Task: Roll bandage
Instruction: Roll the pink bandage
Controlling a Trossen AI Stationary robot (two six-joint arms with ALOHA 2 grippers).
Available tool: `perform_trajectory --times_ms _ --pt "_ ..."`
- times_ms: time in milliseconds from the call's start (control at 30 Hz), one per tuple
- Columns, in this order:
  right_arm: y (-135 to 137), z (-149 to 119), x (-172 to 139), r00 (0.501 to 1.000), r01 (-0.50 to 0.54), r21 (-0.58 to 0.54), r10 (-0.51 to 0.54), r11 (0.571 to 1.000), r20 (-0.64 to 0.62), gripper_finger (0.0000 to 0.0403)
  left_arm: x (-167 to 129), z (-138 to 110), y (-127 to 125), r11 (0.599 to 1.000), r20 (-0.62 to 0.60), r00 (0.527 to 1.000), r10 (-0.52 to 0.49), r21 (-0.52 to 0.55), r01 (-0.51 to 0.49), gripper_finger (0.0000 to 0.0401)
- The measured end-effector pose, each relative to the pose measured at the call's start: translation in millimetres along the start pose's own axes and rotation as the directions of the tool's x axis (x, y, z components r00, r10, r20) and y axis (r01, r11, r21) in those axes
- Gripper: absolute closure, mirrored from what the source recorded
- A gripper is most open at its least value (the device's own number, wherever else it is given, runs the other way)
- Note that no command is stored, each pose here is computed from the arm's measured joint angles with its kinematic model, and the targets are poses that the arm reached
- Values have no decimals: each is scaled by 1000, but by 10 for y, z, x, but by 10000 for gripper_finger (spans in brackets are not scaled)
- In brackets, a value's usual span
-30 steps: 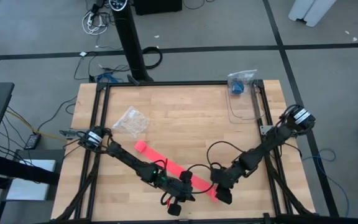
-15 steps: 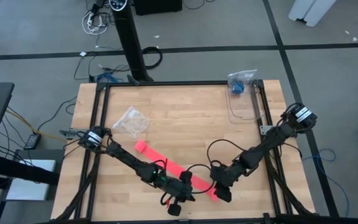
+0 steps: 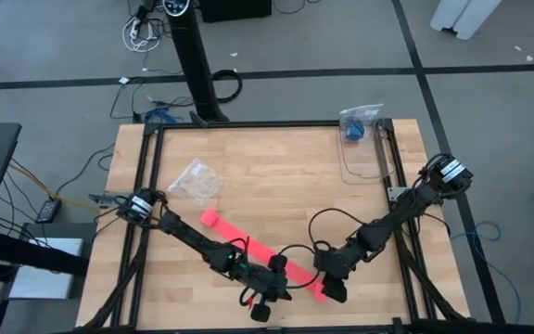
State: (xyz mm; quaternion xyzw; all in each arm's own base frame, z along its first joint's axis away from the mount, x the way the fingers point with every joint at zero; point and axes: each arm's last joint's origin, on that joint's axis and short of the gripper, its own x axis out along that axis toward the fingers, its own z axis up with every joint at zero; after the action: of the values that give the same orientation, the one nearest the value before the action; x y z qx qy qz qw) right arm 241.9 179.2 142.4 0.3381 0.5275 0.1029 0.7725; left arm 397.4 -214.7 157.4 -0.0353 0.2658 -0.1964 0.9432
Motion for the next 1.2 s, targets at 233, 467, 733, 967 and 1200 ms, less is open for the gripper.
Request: perform_trajectory --times_ms 233,467,733,967,1200 --pt "4 -2 0 1000 -10 11 11 1000 -13 252 0 -1 0 1000 -1 1000 1 0 -1 395" --pt "-18 18 -4 1000 10 18 -10 1000 6 305 0 0 1 1000 1 1000 4 0 -4 395" --pt "-42 2 -4 999 31 -39 -32 999 -15 383 35 -31 57 995 12 996 94 20 -94 395" --pt "-47 5 -4 999 46 -81 -46 996 2 395 151 -188 150 986 -24 986 167 30 -166 395" --pt "-40 -14 0 999 53 -115 -52 992 6 395 233 -319 243 973 -57 972 229 27 -227 395"
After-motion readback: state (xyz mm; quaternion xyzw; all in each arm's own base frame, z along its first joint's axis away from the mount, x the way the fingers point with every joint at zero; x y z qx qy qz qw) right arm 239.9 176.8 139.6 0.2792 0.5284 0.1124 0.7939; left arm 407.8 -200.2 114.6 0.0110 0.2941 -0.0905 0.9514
